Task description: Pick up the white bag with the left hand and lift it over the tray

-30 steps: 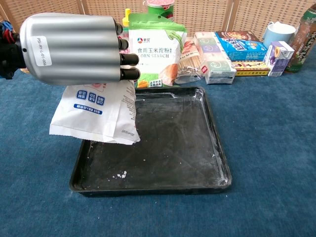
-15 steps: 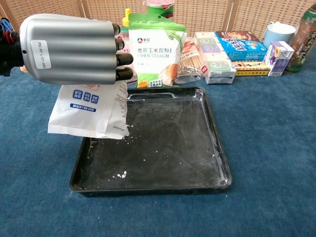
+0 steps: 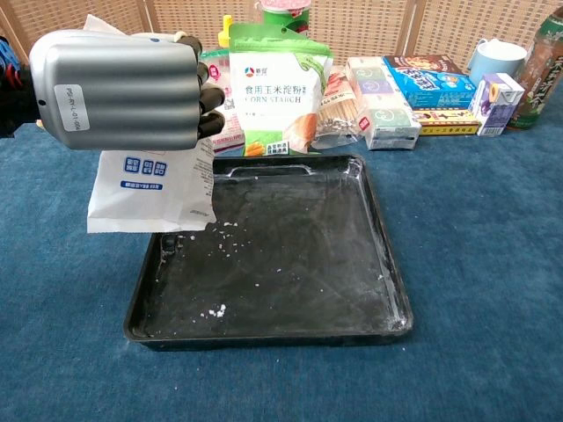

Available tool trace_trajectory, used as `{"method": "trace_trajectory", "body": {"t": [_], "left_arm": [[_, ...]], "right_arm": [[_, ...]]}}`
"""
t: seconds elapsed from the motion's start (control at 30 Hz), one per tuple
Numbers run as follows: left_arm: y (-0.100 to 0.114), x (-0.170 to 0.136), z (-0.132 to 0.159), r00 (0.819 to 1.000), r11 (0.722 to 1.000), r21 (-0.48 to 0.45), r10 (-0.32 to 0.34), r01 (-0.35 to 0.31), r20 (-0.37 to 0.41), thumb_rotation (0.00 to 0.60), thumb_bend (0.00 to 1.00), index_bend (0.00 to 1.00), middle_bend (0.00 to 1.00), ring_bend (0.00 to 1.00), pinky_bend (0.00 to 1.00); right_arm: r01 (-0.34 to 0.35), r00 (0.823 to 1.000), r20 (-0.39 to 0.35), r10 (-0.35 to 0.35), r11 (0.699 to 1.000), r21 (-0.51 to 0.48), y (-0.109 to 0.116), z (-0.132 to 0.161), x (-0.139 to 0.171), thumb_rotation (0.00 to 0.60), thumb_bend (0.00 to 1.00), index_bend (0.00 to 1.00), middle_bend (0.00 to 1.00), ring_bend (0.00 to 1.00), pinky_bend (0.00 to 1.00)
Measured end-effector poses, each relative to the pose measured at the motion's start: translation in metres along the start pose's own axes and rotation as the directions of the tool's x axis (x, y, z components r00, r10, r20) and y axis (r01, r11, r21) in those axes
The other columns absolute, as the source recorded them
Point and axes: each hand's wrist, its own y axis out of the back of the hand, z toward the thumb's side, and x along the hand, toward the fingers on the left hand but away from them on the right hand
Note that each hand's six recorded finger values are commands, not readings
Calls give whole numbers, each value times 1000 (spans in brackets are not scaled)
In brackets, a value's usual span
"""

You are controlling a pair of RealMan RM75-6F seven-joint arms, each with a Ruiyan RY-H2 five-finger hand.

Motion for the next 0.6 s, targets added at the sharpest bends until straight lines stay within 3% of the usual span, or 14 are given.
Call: {"method": "trace_trajectory", "body": {"t": [0.13, 0.27, 0.37, 0.43, 0.6], "left_arm": [[-3, -4, 2, 999, 999, -16, -36, 35, -20, 600, 590, 896, 940, 827, 790], [-7, -7, 6, 998, 998, -23, -58, 57, -25, 600, 580, 897, 873, 757, 747], [-9, -10, 7, 997, 996, -57, -70, 68, -33, 600, 594, 896, 896, 804, 811], [-11, -12, 6, 995, 992, -103, -81, 75, -55, 600, 632, 897, 956, 914, 914], [-16, -21, 0, 978, 957, -275, -135, 88, -156, 600, 653, 897, 968, 938, 929]], "right_arm": [[-2, 1000, -1, 2, 1000, 2, -1, 0, 0, 598, 0, 0, 0, 11, 14], [-3, 1000, 1, 3, 1000, 2, -1, 0, 0, 599, 0, 0, 0, 11, 14], [-6, 1000, 0, 6, 1000, 5, -2, 0, 0, 599, 0, 0, 0, 11, 14], [-7, 1000, 1, 7, 1000, 6, -3, 0, 0, 599, 0, 0, 0, 11, 14], [-11, 1000, 4, 11, 1000, 9, -4, 0, 0, 598, 0, 0, 0, 12, 14]]}}
